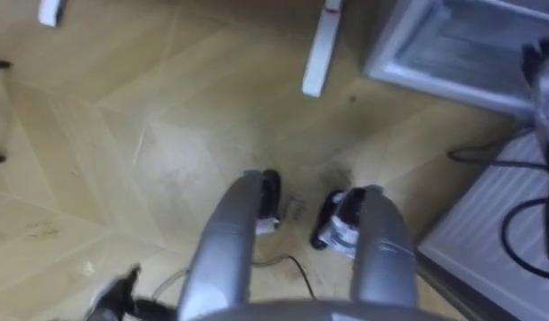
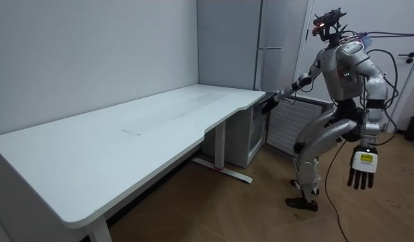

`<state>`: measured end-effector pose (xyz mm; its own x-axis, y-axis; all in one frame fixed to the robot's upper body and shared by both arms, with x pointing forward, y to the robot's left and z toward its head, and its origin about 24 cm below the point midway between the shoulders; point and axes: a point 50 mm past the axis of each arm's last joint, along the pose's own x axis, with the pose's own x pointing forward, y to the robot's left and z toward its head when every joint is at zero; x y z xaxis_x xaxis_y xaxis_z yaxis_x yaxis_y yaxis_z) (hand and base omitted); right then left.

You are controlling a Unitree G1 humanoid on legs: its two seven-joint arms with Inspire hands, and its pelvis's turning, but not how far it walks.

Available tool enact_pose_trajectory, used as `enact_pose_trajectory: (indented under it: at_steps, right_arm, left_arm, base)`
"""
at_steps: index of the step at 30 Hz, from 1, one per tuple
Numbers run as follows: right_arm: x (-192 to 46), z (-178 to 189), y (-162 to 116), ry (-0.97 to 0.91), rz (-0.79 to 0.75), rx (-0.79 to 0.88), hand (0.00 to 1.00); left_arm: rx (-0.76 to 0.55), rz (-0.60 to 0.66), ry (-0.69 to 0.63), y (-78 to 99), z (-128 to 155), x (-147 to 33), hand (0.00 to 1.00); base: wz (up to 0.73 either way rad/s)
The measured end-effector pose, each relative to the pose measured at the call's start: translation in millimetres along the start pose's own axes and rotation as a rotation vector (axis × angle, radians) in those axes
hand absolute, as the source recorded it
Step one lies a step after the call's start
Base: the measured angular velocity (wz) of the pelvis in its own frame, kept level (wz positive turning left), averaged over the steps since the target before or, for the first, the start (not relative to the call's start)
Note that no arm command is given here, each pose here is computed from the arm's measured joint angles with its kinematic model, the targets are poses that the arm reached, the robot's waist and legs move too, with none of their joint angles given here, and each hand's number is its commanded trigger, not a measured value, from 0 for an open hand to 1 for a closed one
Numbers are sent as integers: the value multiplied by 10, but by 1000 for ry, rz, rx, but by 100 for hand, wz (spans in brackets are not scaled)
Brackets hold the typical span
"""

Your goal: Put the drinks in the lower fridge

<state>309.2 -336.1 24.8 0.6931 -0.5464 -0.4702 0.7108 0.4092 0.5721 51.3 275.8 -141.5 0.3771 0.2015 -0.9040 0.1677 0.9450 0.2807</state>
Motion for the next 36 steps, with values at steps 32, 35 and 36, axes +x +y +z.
enact_pose_trajectory:
  at_steps: [32, 35, 36]
  right_arm:
    - [-1245, -1419, -2554, 808, -121, -876, 0]
    - [-1336, -1473, -2613, 826, -103, -885, 0]
    - [-1367, -1497, -2628, 833, -93, -897, 0]
  left_arm:
    - [-54, -9, 168, -178, -306, 22, 0]
    - [-46, -10, 155, -240, -277, 30, 0]
    - [-52, -11, 157, -259, -286, 27, 0]
  base:
    - [0]
    - [-5]
    - [-25]
